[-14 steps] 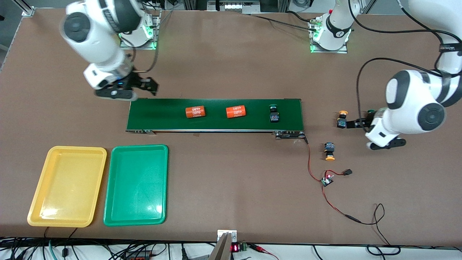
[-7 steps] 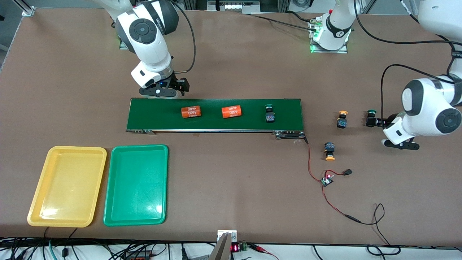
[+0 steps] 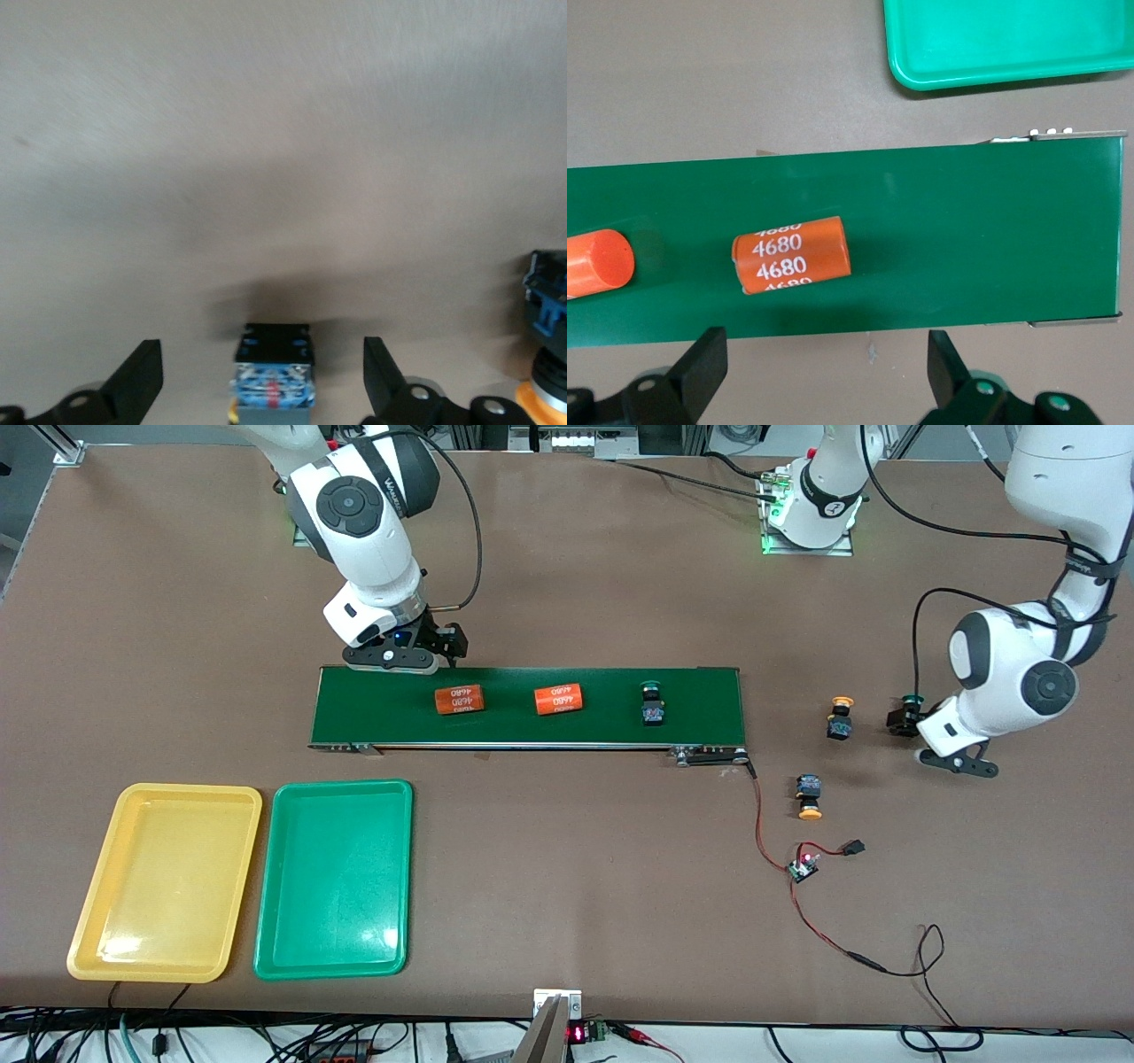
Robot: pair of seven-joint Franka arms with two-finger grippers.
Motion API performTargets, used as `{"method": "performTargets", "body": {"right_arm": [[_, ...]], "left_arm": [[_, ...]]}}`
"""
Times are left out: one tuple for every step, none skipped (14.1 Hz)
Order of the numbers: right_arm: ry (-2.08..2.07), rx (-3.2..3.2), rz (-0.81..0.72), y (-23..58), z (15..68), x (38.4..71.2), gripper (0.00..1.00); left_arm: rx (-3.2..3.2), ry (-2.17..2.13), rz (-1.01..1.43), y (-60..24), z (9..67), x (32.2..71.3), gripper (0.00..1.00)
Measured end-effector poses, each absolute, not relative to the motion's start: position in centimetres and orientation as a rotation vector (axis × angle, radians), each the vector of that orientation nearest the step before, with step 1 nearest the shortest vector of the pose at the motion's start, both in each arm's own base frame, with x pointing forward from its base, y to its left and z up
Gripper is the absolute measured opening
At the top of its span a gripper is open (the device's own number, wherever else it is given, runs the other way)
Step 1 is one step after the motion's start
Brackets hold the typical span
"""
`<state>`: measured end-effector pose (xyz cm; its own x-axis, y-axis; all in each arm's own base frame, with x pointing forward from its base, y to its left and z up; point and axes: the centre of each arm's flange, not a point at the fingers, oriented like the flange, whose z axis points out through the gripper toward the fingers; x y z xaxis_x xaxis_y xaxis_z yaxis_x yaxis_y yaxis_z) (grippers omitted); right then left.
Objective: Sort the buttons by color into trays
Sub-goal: 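Grasp another button with the left gripper while the right gripper approaches, then place the button on the belt while the right gripper hovers above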
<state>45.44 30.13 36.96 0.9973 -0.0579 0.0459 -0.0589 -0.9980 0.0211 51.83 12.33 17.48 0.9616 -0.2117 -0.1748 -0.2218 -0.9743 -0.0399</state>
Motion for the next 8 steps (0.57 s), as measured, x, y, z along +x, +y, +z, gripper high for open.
{"method": "performTargets", "body": {"right_arm": [[-0.091,3.117,0.071,30.13,36.96,45.44,1.0],[-0.091,3.117,0.071,30.14,36.96,45.44,1.0],[-0.091,3.117,0.071,30.13,36.96,45.44,1.0],[-0.091,3.117,0.071,30.13,36.96,45.44,1.0],[-0.091,3.117,0.071,30.13,36.96,45.44,1.0],[-0.091,3.117,0.071,30.13,36.96,45.44,1.0],[-0.091,3.117,0.071,30.13,36.96,45.44,1.0],[-0.091,3.117,0.071,30.13,36.96,45.44,1.0]], "left_arm": [[-3.054,0.339,0.264,12.26,17.12,51.42,0.96],[-3.054,0.341,0.264,12.24,17.03,51.3,0.88],[-3.054,0.343,0.264,12.23,17.03,51.3,0.78],[-3.054,0.344,0.266,12.23,17.02,51.29,0.7],[-3.054,0.345,0.273,12.23,16.99,51.23,0.55],[-3.056,0.344,0.29,12.22,16.93,51.1,0.45],[-3.057,0.343,0.311,12.23,16.95,51.01,0.41],[-3.058,0.341,0.333,12.26,17.09,51.01,0.41]]}}
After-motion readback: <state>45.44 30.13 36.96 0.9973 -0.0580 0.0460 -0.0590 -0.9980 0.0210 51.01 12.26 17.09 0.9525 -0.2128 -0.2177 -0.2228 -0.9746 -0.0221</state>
